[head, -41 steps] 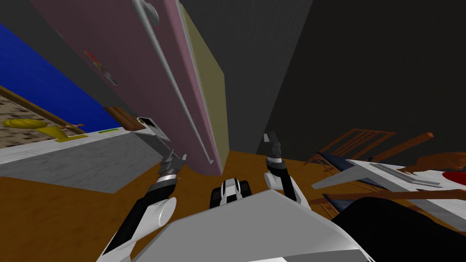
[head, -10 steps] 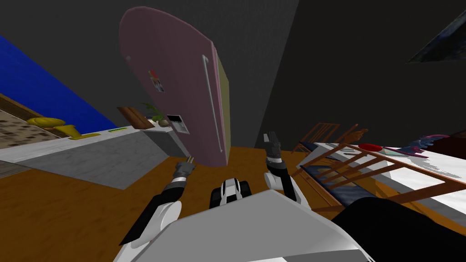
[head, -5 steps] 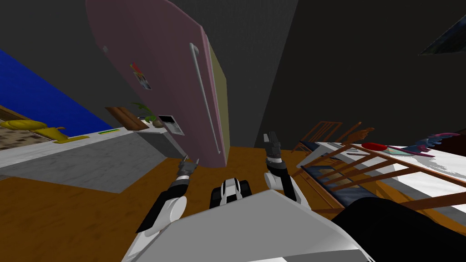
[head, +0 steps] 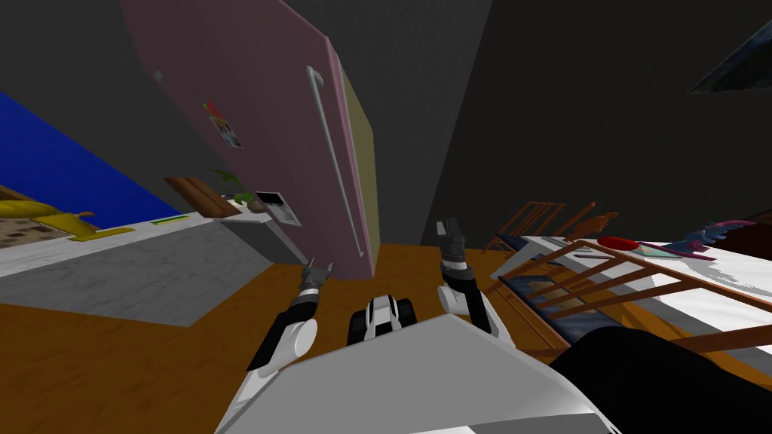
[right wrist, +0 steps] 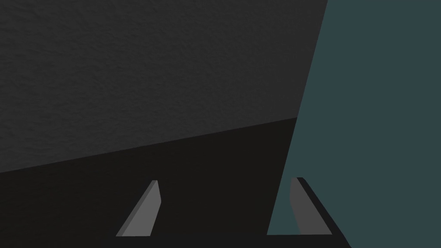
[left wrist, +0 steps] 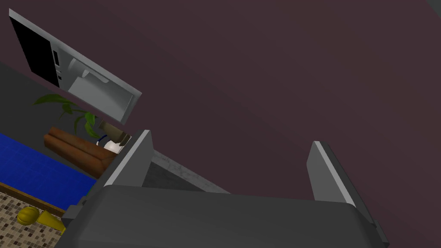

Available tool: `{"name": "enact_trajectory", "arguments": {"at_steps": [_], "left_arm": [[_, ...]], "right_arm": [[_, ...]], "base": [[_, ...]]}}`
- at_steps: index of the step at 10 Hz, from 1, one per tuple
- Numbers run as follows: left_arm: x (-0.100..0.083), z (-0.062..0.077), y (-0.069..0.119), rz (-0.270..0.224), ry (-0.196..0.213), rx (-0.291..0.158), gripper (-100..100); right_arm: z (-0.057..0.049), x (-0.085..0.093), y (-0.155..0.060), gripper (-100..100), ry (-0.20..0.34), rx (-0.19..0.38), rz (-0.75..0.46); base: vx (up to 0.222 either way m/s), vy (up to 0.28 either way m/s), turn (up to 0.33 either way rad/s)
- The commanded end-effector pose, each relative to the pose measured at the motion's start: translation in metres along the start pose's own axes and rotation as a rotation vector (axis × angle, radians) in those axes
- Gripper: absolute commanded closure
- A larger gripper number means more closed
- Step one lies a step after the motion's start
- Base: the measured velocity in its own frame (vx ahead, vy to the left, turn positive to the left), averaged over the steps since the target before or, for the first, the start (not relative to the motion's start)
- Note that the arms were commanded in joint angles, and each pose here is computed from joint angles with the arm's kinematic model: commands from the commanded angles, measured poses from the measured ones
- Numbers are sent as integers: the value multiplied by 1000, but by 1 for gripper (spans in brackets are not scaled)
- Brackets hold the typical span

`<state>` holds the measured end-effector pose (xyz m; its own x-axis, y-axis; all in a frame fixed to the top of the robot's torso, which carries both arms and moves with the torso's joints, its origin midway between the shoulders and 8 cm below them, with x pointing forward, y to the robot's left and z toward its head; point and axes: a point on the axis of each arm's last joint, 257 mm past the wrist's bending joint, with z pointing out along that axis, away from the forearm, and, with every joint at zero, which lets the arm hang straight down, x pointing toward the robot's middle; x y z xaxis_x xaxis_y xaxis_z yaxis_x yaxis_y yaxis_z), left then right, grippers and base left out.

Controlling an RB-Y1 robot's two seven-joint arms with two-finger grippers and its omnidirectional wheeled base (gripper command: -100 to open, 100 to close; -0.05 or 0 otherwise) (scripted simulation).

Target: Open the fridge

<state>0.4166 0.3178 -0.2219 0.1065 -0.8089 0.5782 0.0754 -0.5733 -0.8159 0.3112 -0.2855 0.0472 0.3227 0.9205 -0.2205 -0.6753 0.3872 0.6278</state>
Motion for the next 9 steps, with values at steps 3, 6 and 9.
{"name": "enact_trajectory", "arguments": {"at_steps": [3,6,9], "left_arm": [[-7,9,15,13,-6,1,-100],[-11,14,23,30,-6,-1,-100],[-15,19,31,48,-5,-4,-100]], "right_arm": [[0,0,0,0,0,0,0],[0,0,0,0,0,0,0],[0,0,0,0,0,0,0]], "base": [[37,-30,-15],[30,-26,-14],[35,-26,-15]]}}
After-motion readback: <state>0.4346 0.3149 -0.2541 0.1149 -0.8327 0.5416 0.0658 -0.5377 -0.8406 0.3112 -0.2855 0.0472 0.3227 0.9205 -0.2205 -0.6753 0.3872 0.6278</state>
